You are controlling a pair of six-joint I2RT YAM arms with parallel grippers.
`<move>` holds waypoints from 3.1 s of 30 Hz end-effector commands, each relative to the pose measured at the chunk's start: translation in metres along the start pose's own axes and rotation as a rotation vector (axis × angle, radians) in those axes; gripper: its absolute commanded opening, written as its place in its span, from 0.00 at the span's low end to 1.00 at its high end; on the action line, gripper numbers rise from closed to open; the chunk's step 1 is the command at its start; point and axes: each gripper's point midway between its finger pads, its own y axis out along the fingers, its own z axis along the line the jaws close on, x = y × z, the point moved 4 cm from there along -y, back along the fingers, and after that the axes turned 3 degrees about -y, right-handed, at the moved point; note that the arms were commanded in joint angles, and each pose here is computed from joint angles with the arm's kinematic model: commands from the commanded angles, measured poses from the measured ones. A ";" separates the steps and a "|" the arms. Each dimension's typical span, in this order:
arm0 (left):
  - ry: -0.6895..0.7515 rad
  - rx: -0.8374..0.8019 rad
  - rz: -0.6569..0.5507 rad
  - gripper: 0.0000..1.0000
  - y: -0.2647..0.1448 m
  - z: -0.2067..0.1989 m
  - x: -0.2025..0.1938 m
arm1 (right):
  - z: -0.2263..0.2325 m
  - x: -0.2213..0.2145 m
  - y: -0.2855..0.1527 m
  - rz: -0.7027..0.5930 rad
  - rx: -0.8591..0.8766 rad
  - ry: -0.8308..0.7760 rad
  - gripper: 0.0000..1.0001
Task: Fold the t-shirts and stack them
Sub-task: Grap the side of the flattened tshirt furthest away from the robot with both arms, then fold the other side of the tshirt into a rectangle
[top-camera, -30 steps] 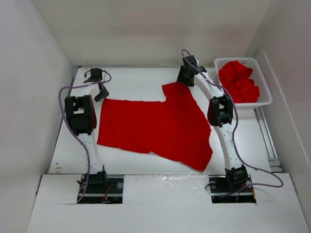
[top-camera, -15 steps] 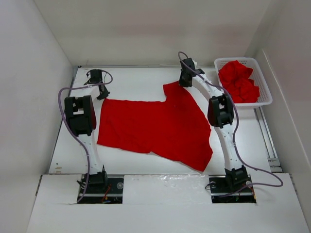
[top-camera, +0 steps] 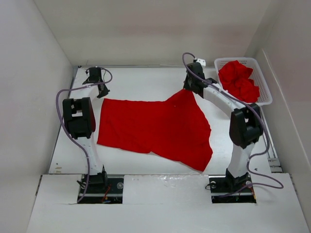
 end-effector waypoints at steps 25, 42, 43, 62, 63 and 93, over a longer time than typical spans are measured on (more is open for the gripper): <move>-0.053 0.062 0.069 0.44 0.007 0.007 -0.016 | 0.015 -0.030 -0.087 -0.043 0.049 0.035 0.00; -0.009 0.141 0.024 0.00 -0.013 0.019 -0.018 | 0.002 -0.023 -0.095 -0.074 0.008 0.055 0.00; -0.011 0.142 0.007 0.00 -0.018 0.018 -0.013 | 0.004 -0.021 -0.100 -0.086 0.012 0.055 0.00; -0.065 0.121 -0.064 0.00 -0.062 0.024 -0.012 | -0.025 -0.077 -0.201 -0.048 0.010 -0.003 0.00; -0.078 0.129 -0.069 0.00 -0.065 0.025 -0.010 | -0.027 -0.081 -0.206 -0.042 0.015 0.008 0.00; -0.177 0.318 -0.062 0.00 -0.086 0.060 -0.036 | 0.006 -0.181 -0.283 0.175 0.284 -0.023 0.00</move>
